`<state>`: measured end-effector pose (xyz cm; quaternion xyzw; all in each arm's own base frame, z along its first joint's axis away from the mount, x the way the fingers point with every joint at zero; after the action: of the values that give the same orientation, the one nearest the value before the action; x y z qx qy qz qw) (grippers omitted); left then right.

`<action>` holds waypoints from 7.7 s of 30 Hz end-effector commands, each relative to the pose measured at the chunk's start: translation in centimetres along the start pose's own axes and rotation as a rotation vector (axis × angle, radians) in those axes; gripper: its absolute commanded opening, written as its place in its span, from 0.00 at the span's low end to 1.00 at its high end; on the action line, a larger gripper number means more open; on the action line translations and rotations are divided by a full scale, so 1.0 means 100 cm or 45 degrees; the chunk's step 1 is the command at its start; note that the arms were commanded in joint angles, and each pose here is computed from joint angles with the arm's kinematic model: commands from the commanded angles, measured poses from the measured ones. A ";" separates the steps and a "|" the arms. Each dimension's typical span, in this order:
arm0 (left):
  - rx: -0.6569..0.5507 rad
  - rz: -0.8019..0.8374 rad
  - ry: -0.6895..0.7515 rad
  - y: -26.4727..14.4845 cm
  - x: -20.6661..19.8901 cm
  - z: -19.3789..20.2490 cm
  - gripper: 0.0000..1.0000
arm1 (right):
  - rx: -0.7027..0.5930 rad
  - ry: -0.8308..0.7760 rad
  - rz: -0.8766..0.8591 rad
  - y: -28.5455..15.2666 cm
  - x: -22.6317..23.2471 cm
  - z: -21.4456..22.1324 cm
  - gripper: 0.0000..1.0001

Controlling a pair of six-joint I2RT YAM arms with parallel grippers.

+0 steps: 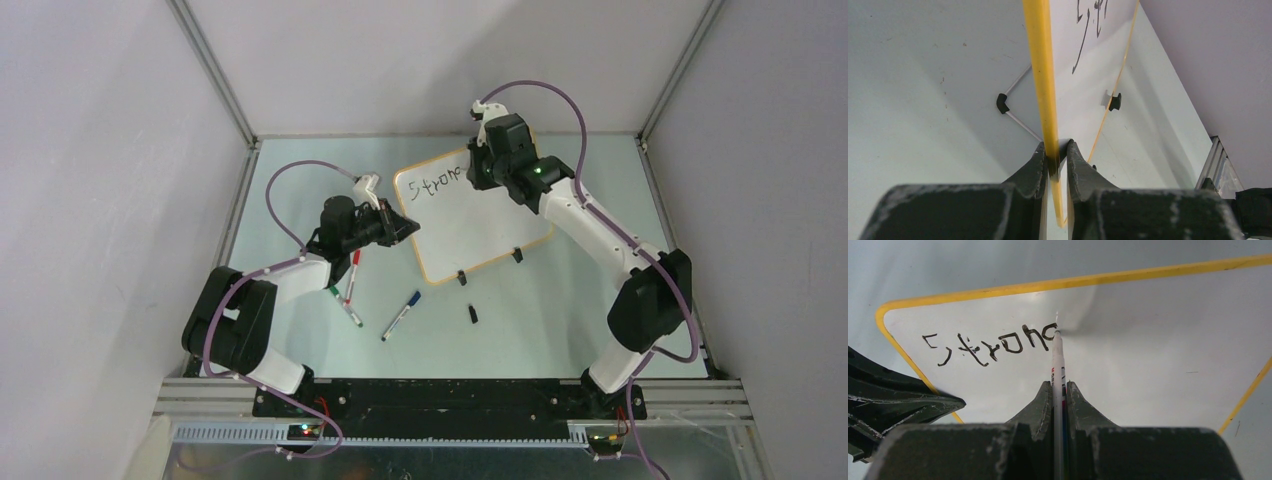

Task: Write a sentence on the whiteboard
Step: Write a sentence on the whiteboard, then adjust the whiteboard at the center of the board, then hold the whiteboard on the whiteboard stand.

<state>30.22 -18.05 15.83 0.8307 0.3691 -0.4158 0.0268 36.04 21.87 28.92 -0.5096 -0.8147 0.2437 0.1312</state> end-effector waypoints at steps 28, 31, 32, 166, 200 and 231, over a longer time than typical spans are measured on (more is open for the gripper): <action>0.056 -0.105 0.076 -0.002 0.015 0.013 0.00 | 0.023 0.012 0.034 -0.001 -0.005 0.011 0.00; 0.059 -0.106 0.074 -0.001 0.015 0.014 0.00 | 0.037 0.011 0.033 -0.002 -0.005 0.014 0.00; 0.059 -0.107 0.074 -0.001 0.015 0.014 0.00 | 0.042 0.010 0.033 -0.001 -0.005 0.016 0.00; -0.309 -0.113 0.050 -0.041 0.003 0.029 0.67 | -0.521 0.550 0.156 -0.098 -0.076 0.020 0.00; -0.116 -0.050 0.083 -0.014 0.002 0.032 0.53 | -0.411 0.177 0.028 -0.040 -0.029 0.023 0.00; 0.063 -0.023 0.063 0.005 0.004 0.035 0.14 | -0.381 -0.032 -0.031 -0.059 0.034 0.036 0.00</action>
<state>27.65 -19.04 12.16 0.8271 0.3686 -0.4242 -0.0109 28.30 21.14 28.75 -0.4992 -0.8558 0.1173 0.0688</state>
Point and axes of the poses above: each gripper's point midway between its finger pads, its own y axis out along the fingers, its own x axis along the line the jaws close on, z = x × y, the point moved 8 cm from there along -y, back along the fingers, and after that the axes turned 10 degrees about -y, right-handed, at the moved point
